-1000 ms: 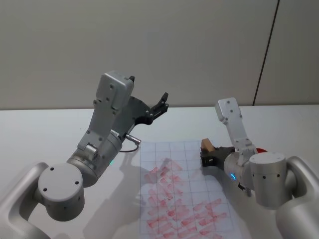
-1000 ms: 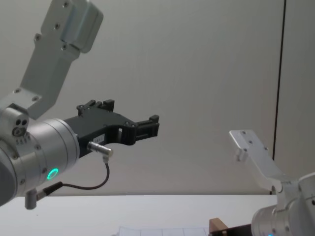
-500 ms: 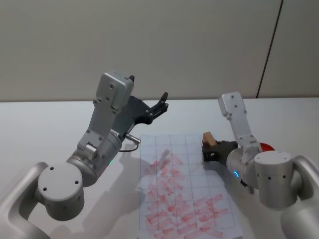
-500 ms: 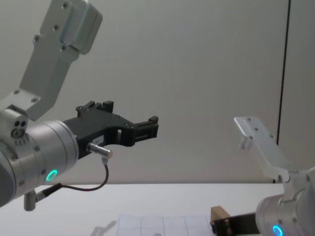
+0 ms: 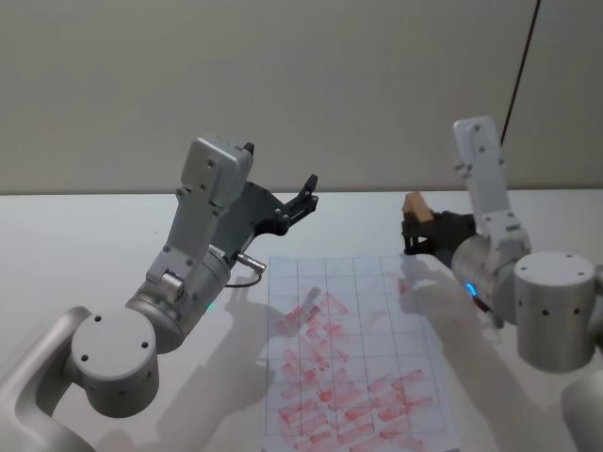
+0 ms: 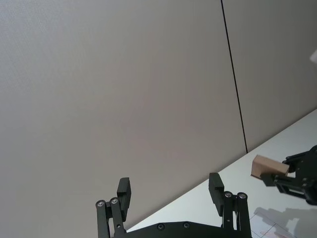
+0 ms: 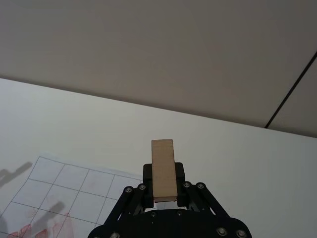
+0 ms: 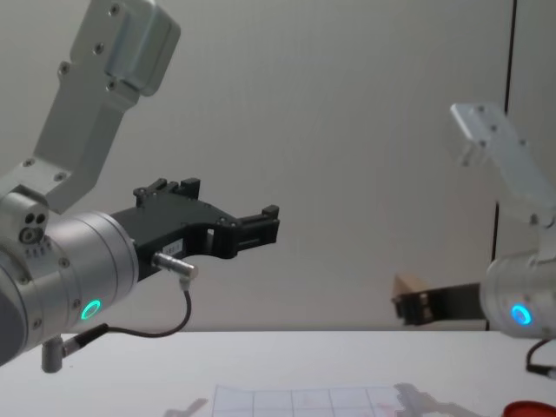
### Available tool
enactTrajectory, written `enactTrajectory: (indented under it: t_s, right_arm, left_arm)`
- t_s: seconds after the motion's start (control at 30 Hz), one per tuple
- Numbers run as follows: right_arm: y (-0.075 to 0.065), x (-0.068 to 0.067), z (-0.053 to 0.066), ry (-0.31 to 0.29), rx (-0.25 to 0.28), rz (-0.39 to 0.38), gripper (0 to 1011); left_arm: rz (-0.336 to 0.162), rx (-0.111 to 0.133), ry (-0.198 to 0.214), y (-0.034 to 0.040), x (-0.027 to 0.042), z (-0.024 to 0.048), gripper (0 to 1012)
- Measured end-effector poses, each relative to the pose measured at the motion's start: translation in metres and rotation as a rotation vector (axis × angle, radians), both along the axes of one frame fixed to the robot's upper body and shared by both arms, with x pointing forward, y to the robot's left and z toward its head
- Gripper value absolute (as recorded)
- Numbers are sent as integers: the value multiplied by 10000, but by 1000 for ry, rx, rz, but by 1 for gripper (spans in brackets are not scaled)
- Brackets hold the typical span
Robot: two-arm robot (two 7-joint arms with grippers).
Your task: Use the one hand to pick up the stamp and affix it onto the A4 paper.
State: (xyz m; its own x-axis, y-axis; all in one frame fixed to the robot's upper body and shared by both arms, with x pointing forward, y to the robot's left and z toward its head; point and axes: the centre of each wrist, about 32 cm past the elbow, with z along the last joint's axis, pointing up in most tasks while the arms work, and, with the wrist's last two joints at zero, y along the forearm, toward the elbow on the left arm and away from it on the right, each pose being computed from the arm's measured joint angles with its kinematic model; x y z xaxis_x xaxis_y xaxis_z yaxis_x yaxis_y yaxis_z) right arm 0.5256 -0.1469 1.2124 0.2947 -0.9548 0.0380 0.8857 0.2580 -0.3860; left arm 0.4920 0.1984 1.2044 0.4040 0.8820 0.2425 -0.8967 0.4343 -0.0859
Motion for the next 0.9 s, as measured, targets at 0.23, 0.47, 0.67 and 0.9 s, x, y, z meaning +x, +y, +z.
enactTrajectory:
  t_s: [0.23,0.47,0.67,0.9]
  right_arm:
    - [-117,-69,69,-3,-12,-40,219]
    - [-249,-136,47,27,-32,-82,219]
    - [-372,-185,-25,67,-49,-113,219]
    - [-477,-211,-129,112,-63,-137,219]
  left_arm:
    - [0,0,0,0,0,0,1001]
    - [0,0,0,0,0,0,1001]
    - [0,0,0,0,0,0,1001]
    - [0,0,0,0,0,0,1001]
